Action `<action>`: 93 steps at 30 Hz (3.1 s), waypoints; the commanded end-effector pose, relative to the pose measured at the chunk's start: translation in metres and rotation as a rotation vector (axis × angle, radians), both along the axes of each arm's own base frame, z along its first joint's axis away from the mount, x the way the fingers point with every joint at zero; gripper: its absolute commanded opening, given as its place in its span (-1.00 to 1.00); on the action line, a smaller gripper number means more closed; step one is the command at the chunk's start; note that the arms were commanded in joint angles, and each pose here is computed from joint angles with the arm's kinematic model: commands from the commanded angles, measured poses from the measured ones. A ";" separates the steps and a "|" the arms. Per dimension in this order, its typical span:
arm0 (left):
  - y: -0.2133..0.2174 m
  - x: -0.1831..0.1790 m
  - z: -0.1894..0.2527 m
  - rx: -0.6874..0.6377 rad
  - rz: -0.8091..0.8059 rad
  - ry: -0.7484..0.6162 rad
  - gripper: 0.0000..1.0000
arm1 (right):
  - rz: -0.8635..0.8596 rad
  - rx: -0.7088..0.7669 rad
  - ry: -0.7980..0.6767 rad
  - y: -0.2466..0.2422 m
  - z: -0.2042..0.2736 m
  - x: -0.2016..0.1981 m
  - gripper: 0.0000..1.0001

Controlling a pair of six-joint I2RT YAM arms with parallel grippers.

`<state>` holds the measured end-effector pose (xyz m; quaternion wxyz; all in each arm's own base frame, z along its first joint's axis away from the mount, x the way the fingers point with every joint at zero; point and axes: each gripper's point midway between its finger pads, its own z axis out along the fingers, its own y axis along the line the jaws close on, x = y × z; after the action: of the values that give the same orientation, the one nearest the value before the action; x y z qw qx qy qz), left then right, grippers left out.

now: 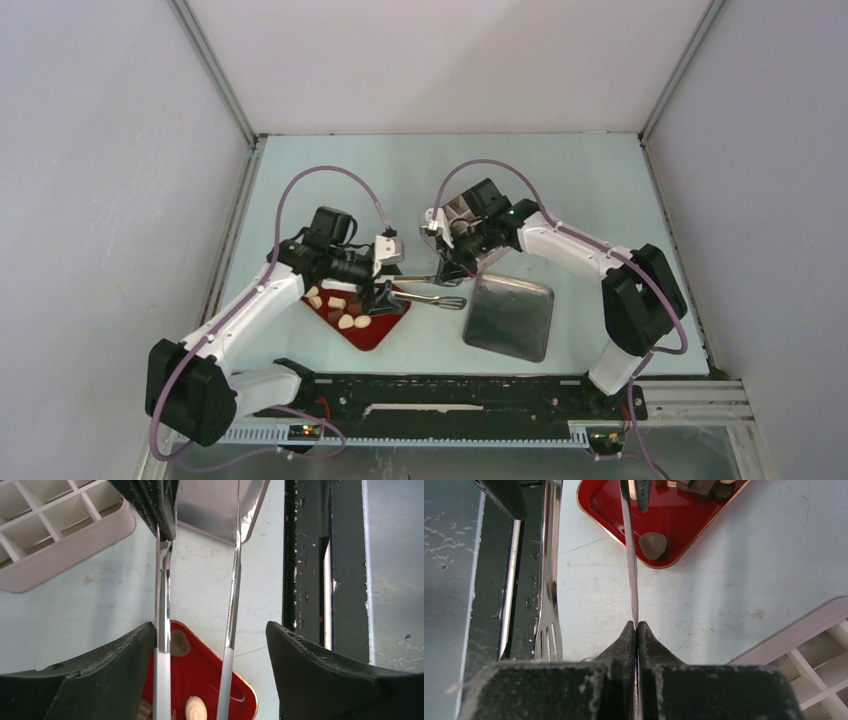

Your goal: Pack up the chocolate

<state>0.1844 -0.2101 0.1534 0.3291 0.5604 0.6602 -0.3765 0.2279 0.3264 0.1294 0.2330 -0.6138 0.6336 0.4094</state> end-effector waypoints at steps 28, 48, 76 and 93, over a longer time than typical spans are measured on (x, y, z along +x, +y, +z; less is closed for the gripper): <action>-0.010 0.006 -0.001 0.075 -0.092 -0.027 -0.15 | 0.012 0.154 0.007 -0.003 0.032 -0.008 -1.00; 0.032 -0.009 -0.023 0.283 -0.102 -0.088 -0.53 | -0.274 0.250 -0.109 -0.084 0.101 0.049 0.08; 0.167 0.013 -0.010 0.683 0.803 0.102 -0.11 | -0.360 0.200 -0.094 -0.106 0.088 0.037 0.16; 0.213 0.012 -0.003 0.763 0.955 0.129 -0.07 | -0.348 0.208 -0.070 -0.104 0.084 0.035 0.15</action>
<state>0.1794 -0.0028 0.1289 0.1634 0.2608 0.9512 0.0234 0.2629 0.2202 0.2101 0.3780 -0.4808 0.6853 0.3953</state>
